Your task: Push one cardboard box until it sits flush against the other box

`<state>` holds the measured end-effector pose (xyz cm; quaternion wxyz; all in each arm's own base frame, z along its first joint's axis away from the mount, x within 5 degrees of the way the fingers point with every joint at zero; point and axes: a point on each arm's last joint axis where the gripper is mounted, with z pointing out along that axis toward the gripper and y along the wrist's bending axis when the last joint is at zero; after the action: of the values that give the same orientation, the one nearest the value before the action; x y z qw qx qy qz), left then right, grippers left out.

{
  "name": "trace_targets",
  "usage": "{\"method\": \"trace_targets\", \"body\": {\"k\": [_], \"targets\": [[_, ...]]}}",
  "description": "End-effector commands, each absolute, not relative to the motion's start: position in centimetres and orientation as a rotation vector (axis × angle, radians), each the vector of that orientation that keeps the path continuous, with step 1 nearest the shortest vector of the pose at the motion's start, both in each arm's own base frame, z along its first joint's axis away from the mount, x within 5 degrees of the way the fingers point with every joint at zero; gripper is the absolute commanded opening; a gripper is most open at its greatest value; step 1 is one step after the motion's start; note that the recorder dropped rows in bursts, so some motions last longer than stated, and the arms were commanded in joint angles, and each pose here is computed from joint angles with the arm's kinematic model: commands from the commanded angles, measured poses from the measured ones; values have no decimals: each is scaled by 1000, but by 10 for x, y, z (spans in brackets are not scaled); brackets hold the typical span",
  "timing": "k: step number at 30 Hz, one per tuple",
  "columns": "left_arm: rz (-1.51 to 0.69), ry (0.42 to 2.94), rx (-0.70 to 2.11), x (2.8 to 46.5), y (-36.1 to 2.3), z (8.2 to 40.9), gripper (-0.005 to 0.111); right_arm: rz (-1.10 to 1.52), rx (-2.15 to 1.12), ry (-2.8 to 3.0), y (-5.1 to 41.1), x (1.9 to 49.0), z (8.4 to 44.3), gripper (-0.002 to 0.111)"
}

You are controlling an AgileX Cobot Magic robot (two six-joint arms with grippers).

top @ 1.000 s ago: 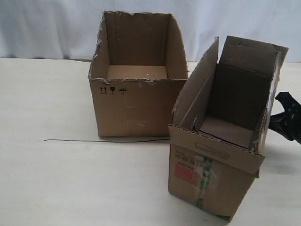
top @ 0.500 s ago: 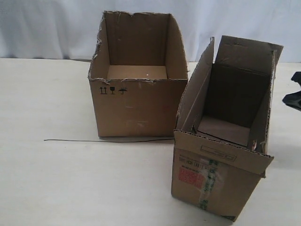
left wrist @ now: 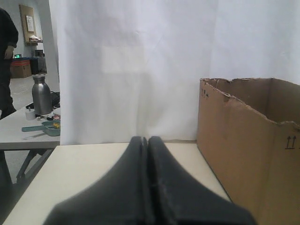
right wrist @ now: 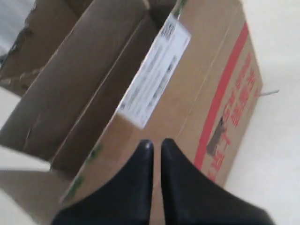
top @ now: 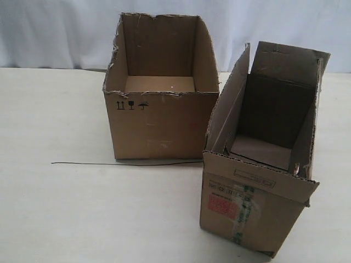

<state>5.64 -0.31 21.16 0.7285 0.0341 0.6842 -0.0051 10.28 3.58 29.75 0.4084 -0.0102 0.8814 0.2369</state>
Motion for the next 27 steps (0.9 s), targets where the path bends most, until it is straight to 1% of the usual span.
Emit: {"method": "trace_targets", "body": {"k": [1,6,10,17,21,27], "targets": [[-17,1497,70,56,-3,212,0,566,-76,2361,38,66,293,5],[-17,1497,70,56,-3,212,0,618,-158,2399,42,36,291,5],[-17,1497,70,56,-3,212,0,614,-210,2428,42,33,286,5],[-17,1497,70,56,-3,212,0,838,-245,2374,57,44,267,5],[-16,1497,71,56,-3,212,0,873,-249,2368,59,56,253,5],[-16,1497,71,56,-3,212,0,959,-267,2347,65,70,253,5]]}}
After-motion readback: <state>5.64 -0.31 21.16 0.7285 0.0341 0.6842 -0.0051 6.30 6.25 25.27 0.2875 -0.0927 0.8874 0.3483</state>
